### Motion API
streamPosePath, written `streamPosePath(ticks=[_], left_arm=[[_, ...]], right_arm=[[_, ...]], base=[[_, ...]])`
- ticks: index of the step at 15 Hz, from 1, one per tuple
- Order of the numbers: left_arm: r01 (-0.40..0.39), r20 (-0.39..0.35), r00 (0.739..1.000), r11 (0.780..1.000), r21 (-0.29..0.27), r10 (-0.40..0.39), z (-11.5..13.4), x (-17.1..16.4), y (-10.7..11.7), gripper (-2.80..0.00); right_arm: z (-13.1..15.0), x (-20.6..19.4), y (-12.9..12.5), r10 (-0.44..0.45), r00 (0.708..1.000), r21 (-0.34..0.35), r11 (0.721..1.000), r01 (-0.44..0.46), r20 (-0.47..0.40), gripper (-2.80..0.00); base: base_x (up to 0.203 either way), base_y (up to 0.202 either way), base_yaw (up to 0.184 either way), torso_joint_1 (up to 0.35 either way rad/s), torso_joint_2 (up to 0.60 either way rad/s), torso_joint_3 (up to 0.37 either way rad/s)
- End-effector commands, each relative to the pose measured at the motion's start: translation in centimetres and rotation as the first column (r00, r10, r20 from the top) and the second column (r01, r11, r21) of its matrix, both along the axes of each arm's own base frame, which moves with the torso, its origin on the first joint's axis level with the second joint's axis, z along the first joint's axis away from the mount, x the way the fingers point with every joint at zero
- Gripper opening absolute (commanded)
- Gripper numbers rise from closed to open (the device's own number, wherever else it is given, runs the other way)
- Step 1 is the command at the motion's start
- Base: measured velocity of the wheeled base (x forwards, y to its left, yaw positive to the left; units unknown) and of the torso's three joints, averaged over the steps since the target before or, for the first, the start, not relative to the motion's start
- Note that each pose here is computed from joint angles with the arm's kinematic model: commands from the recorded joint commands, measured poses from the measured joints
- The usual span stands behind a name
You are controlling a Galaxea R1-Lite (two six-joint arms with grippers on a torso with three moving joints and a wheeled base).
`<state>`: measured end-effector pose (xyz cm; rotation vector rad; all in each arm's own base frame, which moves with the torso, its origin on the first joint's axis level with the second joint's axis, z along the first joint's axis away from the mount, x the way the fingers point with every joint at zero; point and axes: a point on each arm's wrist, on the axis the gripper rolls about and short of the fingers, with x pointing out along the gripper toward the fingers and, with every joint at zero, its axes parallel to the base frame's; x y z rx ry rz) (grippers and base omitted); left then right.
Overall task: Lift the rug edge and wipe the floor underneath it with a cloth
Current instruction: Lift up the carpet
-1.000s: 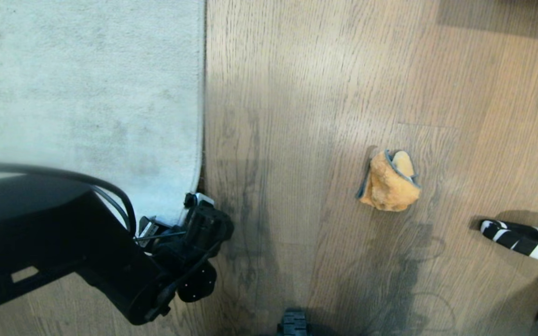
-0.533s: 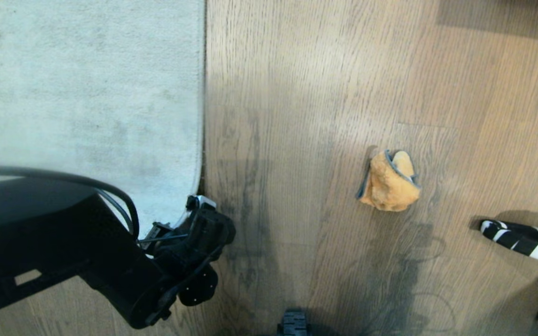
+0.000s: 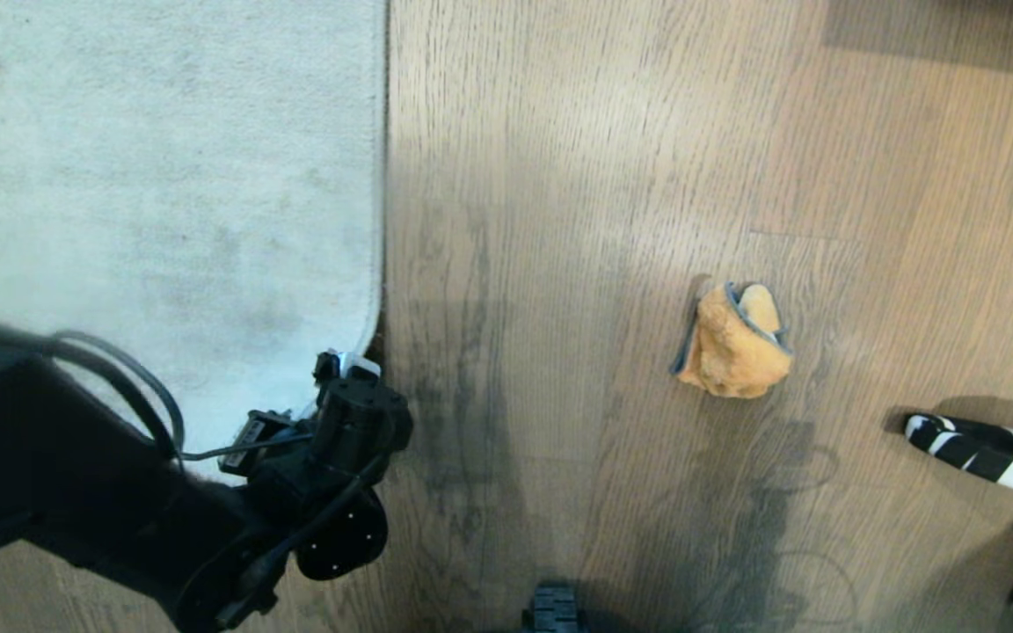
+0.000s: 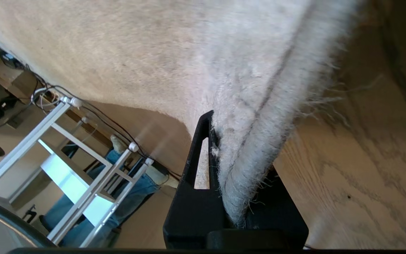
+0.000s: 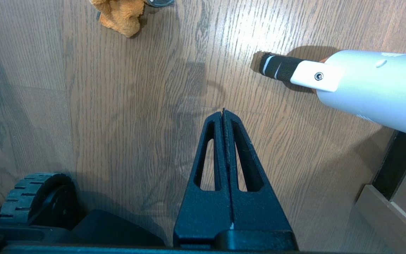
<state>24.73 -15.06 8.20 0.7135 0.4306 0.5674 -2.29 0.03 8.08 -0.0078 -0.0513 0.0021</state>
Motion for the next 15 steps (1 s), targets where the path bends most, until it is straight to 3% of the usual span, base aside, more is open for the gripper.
streamPosePath(ticks=[1, 6, 10, 15], left_arm=[[-0.002, 0.087, 0.996, 0.998, -0.058, 0.007, 2.9, -1.0, 0.7, -2.8], [-0.012, 0.178, 0.983, 0.993, -0.118, 0.033, 6.5, -2.4, 2.3, -2.8], [-0.037, 0.206, 0.977, 0.996, -0.085, 0.054, 9.9, -3.6, 4.5, -2.8], [-0.06, 0.286, 0.953, 0.989, -0.133, 0.096, 12.6, -5.1, 6.4, -2.8]], right_arm=[[0.0, 0.0, 0.0, 0.001, 1.0, 0.0, 1.0, -0.001, 0.001, -2.8], [0.0, 0.0, 0.0, 0.001, 1.0, 0.0, 1.0, -0.001, 0.001, -2.8], [0.0, 0.0, 0.0, 0.001, 1.0, 0.0, 1.0, -0.001, 0.001, -2.8], [0.0, 0.0, 0.0, 0.001, 1.0, 0.0, 1.0, -0.001, 0.001, -2.8]], base=[[0.0, 0.0, 0.0, 0.0, 0.0, 0.0], [0.0, 0.0, 0.0, 0.0, 0.0, 0.0], [0.0, 0.0, 0.0, 0.0, 0.0, 0.0], [0.0, 0.0, 0.0, 0.0, 0.0, 0.0]])
